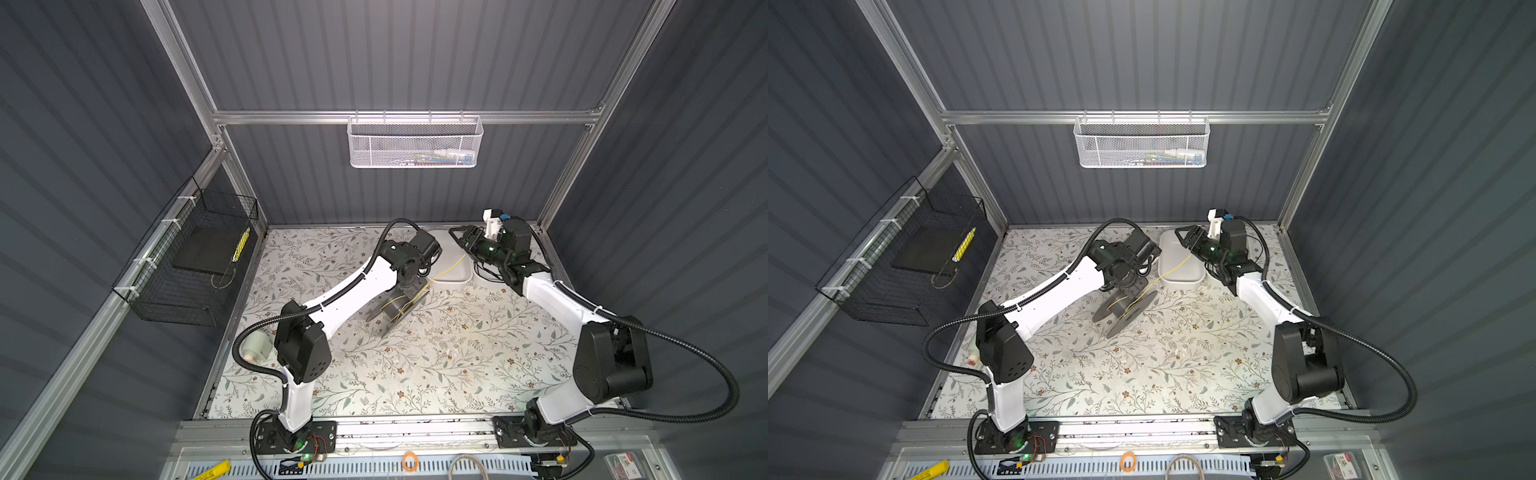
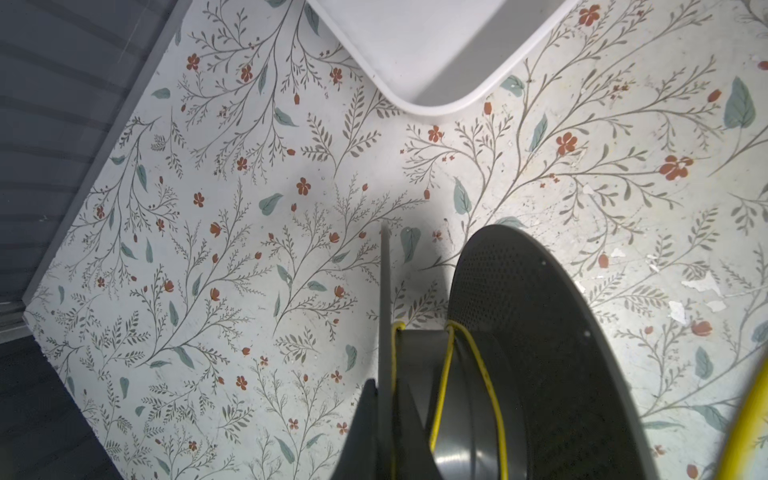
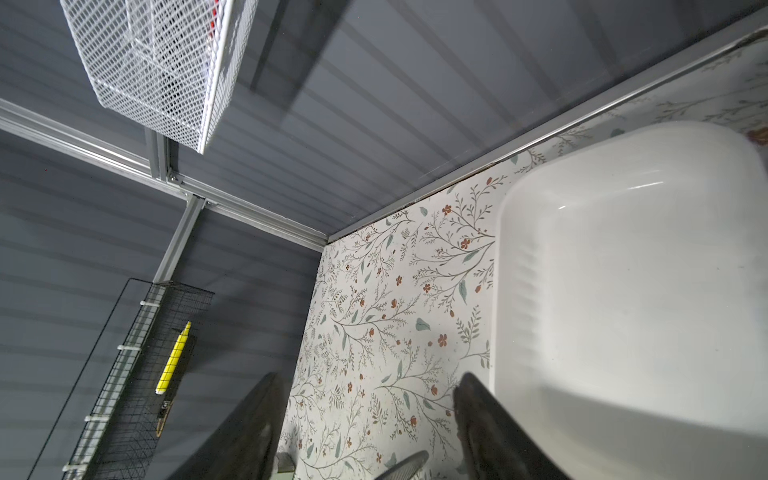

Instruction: Wrap the cables

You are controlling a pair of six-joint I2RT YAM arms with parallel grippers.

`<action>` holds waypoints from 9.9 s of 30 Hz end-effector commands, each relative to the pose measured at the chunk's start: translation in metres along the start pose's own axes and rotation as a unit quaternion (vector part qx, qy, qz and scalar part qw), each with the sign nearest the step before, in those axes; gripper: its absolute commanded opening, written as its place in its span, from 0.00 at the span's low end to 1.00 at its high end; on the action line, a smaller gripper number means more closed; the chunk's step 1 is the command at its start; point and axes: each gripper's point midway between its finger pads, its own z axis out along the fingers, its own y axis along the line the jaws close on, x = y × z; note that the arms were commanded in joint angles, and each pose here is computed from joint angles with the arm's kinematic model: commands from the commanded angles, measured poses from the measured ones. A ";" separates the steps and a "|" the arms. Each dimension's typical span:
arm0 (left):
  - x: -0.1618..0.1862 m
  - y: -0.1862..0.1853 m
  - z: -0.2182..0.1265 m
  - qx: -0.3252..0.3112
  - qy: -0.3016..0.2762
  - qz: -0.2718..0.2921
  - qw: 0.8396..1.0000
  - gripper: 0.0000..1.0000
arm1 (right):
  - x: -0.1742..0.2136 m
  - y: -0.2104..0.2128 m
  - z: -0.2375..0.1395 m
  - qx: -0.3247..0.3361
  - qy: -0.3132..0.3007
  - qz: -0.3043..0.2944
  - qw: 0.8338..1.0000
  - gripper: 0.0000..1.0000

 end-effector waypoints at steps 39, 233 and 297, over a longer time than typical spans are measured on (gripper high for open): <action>-0.014 0.015 0.009 0.025 0.010 -0.012 1.000 0.00 | -0.028 -0.050 -0.066 0.006 -0.001 0.088 0.996 0.83; 0.117 -0.149 0.065 -0.131 -0.224 0.310 0.914 0.30 | 0.096 -0.016 -0.141 0.087 -0.016 -0.132 0.987 0.56; 0.079 -0.036 -0.127 -0.182 -0.363 0.131 0.904 1.00 | 0.061 0.032 -0.175 0.039 -0.129 -0.224 0.965 0.99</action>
